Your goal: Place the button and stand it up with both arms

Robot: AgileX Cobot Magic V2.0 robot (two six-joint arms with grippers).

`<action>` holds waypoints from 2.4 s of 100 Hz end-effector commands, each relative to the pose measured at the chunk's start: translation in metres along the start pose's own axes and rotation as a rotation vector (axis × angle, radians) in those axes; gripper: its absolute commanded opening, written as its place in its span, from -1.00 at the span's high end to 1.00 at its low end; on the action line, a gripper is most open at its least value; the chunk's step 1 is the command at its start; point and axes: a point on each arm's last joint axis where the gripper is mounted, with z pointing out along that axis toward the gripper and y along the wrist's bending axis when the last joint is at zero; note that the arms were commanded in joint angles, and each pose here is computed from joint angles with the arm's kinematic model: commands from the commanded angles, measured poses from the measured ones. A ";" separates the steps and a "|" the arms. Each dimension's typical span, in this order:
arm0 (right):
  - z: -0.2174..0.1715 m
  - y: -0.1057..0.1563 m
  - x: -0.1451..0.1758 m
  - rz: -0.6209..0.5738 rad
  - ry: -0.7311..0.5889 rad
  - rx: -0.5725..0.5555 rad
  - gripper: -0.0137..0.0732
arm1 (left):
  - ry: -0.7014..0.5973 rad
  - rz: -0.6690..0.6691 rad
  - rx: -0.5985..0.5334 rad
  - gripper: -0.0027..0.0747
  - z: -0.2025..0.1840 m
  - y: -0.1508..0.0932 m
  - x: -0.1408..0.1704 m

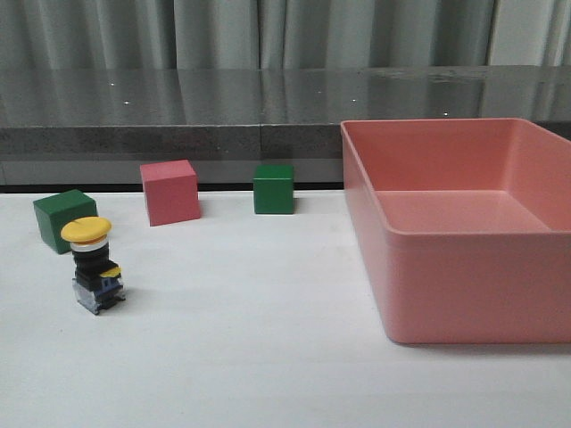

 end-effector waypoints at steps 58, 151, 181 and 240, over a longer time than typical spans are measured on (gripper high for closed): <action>-0.002 -0.005 -0.015 0.011 -0.085 0.037 0.83 | -0.106 -0.030 -0.038 0.98 0.000 0.001 0.011; -0.001 -0.006 -0.003 0.158 -0.196 0.087 0.83 | -0.106 -0.030 -0.038 0.98 0.000 0.001 0.011; -0.010 0.003 0.048 0.243 -0.282 0.093 0.83 | -0.106 -0.030 -0.038 0.98 0.000 0.001 0.011; -0.009 0.005 0.063 0.247 -0.269 0.101 0.83 | -0.106 -0.030 -0.038 0.98 0.000 0.001 0.011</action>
